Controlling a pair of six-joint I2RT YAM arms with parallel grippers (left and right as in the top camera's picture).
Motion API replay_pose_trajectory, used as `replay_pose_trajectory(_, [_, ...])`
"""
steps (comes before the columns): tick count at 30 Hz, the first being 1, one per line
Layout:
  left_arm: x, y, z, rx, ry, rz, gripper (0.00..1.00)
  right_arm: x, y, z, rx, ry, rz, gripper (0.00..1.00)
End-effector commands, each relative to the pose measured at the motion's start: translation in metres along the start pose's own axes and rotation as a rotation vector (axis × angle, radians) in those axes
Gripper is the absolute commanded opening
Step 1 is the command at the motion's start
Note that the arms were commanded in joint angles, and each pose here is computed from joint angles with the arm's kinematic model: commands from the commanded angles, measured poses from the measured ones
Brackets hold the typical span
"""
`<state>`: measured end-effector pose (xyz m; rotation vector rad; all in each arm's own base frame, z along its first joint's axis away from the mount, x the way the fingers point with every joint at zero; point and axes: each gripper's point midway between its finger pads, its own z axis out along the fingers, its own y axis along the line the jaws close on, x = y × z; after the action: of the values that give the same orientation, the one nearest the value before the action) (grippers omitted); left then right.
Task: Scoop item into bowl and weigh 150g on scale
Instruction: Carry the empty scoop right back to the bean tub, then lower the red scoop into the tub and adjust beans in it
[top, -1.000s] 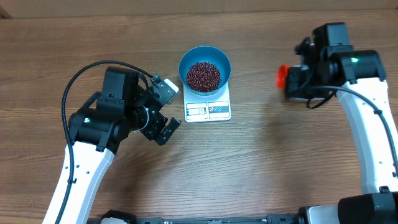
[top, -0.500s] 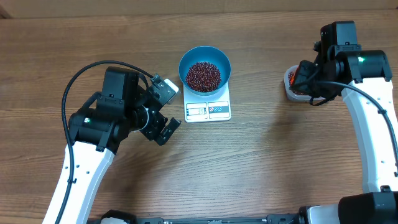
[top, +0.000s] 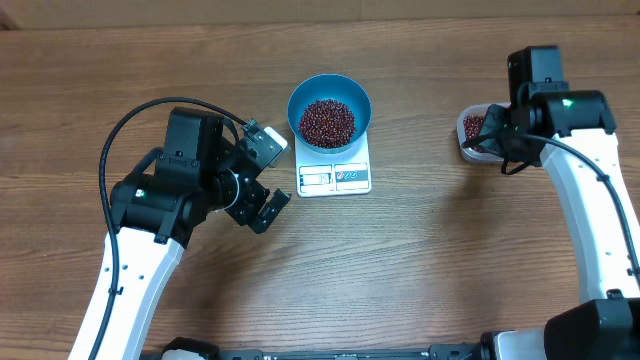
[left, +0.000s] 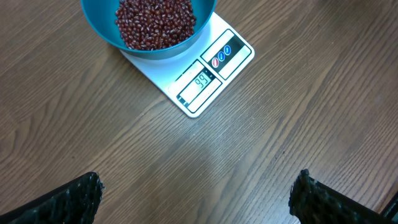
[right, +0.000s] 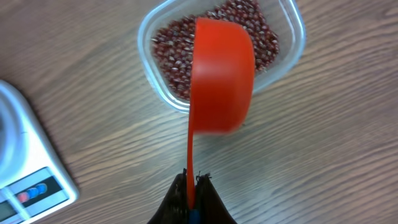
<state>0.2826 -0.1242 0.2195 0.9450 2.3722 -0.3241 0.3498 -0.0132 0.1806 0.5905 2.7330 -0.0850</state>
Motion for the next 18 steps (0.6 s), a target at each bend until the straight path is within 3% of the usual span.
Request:
replay_pose_trajectory(1, [-0.0081, 0.0015, -0.0040, -0.006, -0.018, 0.008, 1.00, -0.0004, -0.0122, 0.0000, 0.046, -0.034, 0.015, 0.04])
replay_pose_trajectory(12, [-0.0080, 0.0014, -0.0040, -0.006, -0.018, 0.008, 1.00, -0.0045, -0.0088, 0.0063, 0.032, -0.057, 0.013, 0.04])
replay_pose_trajectory(18, [-0.0081, 0.0015, -0.0040, -0.006, -0.018, 0.008, 1.00, -0.0051, -0.0094, 0.0062, 0.040, -0.057, -0.123, 0.04])
